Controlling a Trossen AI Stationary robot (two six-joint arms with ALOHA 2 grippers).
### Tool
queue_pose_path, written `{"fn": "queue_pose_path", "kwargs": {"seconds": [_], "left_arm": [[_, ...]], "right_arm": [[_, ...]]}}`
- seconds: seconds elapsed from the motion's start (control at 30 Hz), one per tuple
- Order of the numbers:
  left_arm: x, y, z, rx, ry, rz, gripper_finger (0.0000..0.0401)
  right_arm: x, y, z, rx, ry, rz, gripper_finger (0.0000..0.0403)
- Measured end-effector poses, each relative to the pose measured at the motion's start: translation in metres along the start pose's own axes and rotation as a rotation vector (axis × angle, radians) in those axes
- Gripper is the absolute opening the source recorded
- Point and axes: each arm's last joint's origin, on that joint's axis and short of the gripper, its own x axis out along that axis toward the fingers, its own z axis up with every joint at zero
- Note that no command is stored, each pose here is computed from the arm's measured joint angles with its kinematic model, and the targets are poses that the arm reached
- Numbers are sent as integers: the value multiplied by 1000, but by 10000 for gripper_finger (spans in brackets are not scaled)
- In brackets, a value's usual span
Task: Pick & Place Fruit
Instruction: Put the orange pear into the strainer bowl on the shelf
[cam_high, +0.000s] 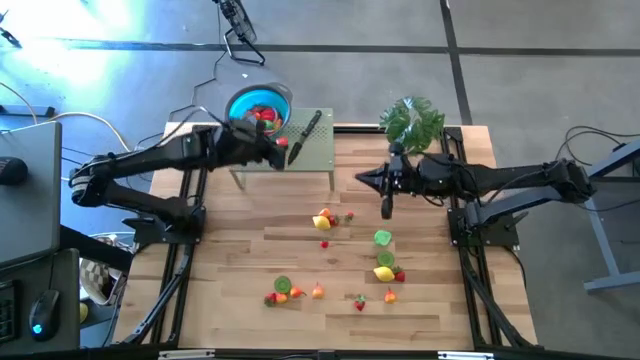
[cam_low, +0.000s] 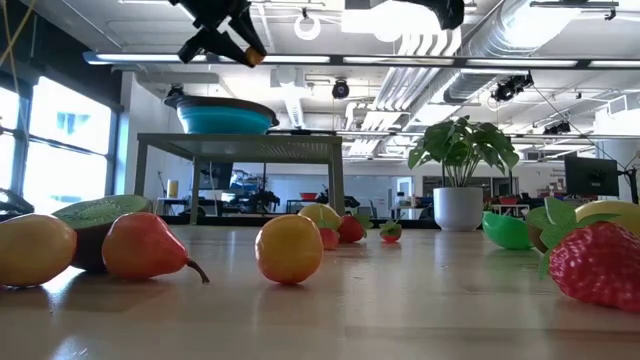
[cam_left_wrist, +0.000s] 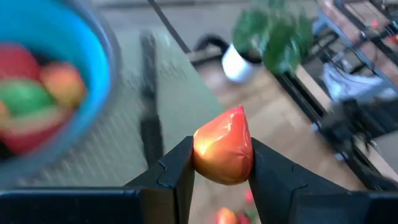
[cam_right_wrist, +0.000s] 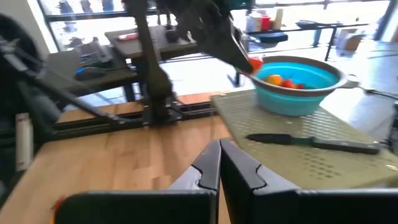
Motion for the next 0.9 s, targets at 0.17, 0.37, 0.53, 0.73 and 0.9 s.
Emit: {"fn": "queue_pose_path", "kwargs": {"seconds": [0.17, 0.37, 0.53, 0.73, 0.9], "left_arm": [[-4, 14, 28, 56, -82, 63, 122], [-6, 39, 48, 61, -111, 190, 122], [-2, 55, 54, 65, -104, 274, 122], [14, 70, 59, 81, -85, 345, 122], [28, 79, 60, 82, -53, 385, 122]], "right_arm": [[3, -18, 2, 13, -5, -74, 2], [4, -34, 3, 24, -9, -140, 2], [4, -43, 3, 29, -7, -173, 2], [4, -51, 2, 33, 10, -210, 2], [4, -58, 1, 39, 24, -240, 2]]}}
